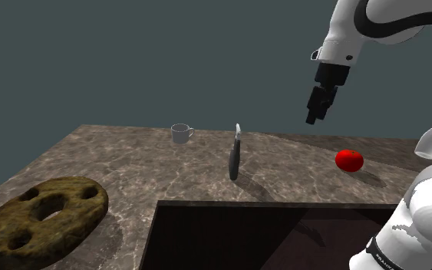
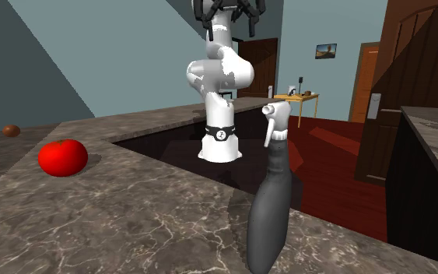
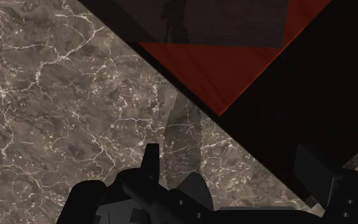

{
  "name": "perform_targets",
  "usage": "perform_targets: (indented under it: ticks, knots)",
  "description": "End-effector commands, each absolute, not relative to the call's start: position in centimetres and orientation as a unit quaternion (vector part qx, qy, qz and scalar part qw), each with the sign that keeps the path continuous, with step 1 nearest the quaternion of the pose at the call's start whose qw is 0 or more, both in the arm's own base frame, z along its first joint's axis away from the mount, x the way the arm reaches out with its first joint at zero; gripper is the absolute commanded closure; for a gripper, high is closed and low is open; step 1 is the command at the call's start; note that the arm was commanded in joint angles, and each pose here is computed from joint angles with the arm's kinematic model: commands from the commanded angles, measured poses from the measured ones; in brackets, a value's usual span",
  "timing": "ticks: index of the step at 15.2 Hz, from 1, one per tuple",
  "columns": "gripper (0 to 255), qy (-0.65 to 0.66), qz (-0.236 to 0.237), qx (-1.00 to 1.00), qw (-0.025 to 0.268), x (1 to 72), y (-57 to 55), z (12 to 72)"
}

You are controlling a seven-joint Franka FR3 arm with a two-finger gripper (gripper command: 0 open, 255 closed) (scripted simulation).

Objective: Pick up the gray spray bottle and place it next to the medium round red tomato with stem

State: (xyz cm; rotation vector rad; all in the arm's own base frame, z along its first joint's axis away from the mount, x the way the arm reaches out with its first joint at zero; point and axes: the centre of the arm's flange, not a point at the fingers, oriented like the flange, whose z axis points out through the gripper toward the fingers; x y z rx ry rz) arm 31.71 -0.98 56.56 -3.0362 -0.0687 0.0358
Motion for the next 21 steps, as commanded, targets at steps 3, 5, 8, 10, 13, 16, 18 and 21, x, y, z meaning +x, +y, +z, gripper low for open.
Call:
perform_targets:
  ticks: [3,5,8,10,13,16,18,21]
  knots:
    - [0,0.004,0.030,-0.998,0.055,34.5,-0.3,55.5]
    - [0,0.030,0.048,-0.997,0.059,37.3,0.1,54.3]
    - [0,0.070,0.075,-0.993,0.063,41.5,0.6,52.3]
    - [0,0.096,0.094,-0.989,0.066,44.2,0.8,50.9]
    - [0,0.135,0.120,-0.981,0.071,48.2,0.8,48.5]
    - [0,0.174,0.147,-0.971,0.075,52.1,0.5,45.9]
    - [0,0.200,0.165,-0.963,0.078,54.5,0.2,44.0]
    - [0,0.238,0.191,-0.949,0.082,58.0,-0.5,41.0]
